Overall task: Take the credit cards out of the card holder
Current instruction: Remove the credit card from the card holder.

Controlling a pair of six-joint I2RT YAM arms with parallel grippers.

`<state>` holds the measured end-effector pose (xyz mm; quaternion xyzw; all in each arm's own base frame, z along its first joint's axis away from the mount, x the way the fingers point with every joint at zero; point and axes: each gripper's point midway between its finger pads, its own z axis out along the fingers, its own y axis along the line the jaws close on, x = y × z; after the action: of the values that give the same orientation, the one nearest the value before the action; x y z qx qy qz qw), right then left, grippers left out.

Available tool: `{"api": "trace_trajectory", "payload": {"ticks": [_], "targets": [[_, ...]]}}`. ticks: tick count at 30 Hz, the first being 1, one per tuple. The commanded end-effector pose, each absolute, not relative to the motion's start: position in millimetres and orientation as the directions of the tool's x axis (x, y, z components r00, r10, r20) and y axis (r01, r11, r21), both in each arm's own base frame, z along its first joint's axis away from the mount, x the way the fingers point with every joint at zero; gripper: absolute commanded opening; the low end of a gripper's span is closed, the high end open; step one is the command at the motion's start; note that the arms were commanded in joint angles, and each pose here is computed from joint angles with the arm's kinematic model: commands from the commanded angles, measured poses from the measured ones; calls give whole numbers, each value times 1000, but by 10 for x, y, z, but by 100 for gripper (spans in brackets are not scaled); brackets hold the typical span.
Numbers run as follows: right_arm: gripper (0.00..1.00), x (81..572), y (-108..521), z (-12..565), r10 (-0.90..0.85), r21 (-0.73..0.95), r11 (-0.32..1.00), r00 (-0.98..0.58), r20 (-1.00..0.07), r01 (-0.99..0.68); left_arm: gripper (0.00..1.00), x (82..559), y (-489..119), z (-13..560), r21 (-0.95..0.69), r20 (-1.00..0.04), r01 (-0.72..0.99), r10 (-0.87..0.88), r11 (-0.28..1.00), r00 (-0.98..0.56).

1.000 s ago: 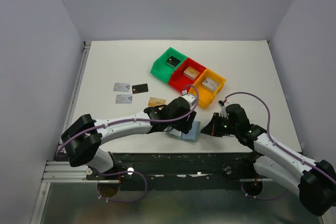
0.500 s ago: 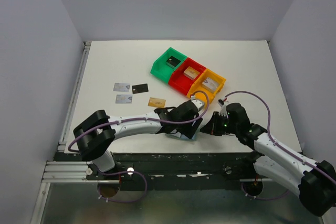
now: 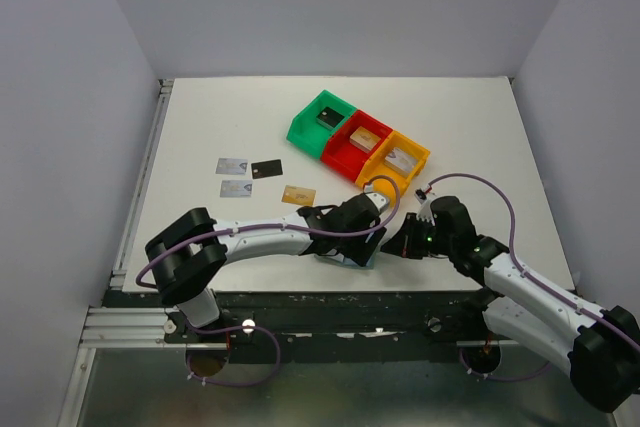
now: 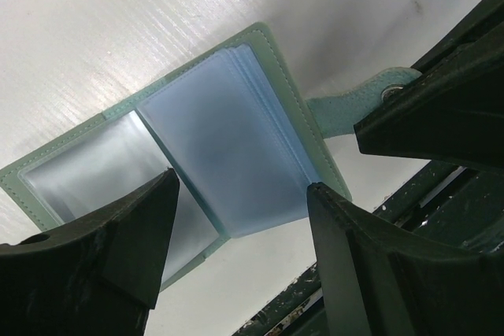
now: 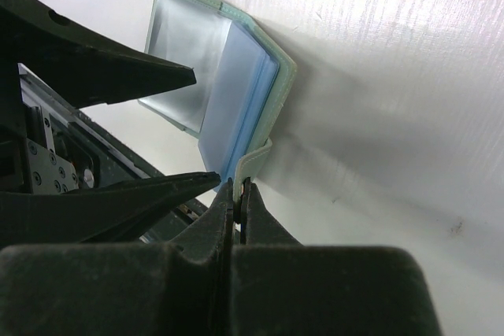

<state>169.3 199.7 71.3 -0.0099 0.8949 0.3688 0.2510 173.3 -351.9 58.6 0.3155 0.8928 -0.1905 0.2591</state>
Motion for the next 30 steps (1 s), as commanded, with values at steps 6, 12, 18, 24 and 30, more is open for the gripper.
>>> {"api": "trace_trajectory", "payload": {"ticks": [6,12,18,24,30], "targets": [[0,1726,2064,859,164,672,700,-860,-482,-243,81,1718,-3638,641,-195,-589,672,463,714,-663],[0,1726,2064,859,163,671,700,-860,-483,-244,81,1682,-3654,597,-192,-579,678,476,709,-662],[0,1728,2061,854,163,669,702,-860,-484,-244,77,1699,-3617,582,-178,-575,669,476,721,-666],[0,1724,2049,843,165,668,704,-859,-484,-241,72,1718,-3552,605,-155,-582,661,473,734,-662],[0,1722,2048,831,161,665,707,-860,-484,-242,68,1766,-3461,625,-119,-589,646,470,754,-657]]}}
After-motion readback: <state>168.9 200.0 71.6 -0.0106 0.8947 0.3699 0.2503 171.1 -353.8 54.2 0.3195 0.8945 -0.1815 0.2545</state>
